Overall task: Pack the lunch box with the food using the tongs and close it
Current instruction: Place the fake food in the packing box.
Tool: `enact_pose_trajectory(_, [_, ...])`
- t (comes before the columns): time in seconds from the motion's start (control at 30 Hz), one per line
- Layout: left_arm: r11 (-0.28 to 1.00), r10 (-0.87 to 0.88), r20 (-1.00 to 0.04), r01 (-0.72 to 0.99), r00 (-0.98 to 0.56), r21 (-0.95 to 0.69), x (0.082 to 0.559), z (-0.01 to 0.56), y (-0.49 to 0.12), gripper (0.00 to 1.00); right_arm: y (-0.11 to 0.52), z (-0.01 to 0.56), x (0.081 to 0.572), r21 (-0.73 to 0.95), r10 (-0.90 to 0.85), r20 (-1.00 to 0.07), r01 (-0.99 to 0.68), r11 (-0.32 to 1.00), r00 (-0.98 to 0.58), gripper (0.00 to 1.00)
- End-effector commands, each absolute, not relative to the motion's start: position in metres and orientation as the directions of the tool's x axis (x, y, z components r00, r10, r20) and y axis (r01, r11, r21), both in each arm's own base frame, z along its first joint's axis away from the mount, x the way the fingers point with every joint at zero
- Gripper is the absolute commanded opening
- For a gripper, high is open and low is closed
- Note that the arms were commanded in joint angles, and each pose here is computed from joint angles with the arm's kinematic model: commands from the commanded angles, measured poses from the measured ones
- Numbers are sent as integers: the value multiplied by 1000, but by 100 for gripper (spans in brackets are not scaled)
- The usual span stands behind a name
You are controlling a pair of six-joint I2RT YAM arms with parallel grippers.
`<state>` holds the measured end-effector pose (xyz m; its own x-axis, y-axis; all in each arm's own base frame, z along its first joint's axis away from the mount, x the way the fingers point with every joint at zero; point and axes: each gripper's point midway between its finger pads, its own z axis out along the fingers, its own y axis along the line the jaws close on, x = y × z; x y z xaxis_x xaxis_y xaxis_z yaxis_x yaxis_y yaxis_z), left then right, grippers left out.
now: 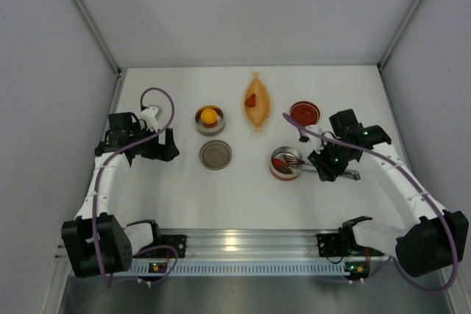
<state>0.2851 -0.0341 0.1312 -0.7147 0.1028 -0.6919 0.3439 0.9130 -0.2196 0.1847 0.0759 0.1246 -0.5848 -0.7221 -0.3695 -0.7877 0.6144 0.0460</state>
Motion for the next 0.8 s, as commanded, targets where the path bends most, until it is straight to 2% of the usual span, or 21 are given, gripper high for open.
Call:
enact_pose_trajectory(0.0, [907,113,-722,367,-683,-205,289,137,-35,98,88,156,205,1,-703,-480,-802,597,-524,39])
enact_pose_trajectory(0.2, [907,109,-723,366,-682,-209,290,137,-35,98,94,185,201,4,-685,-526,-807,590,-504,43])
enact_pose_trajectory(0.3, [906,110,-723,367,-682,-208,290,137,-35,98,98,205,208,-9,-659,-565,-795,607,-497,41])
enact_pose_trajectory(0.37, [905,110,-726,371,-679,-210,291,138,-36,98,104,223,224,-26,-624,-617,-779,626,-480,40])
enact_pose_trajectory(0.5, [902,109,-722,373,-683,-217,292,138,-36,98,126,239,256,57,-520,-666,-731,680,-535,38])
enact_pose_trajectory(0.77, [910,130,-724,371,-678,-184,293,140,-31,98,168,220,341,242,-362,-635,-621,746,-682,34])
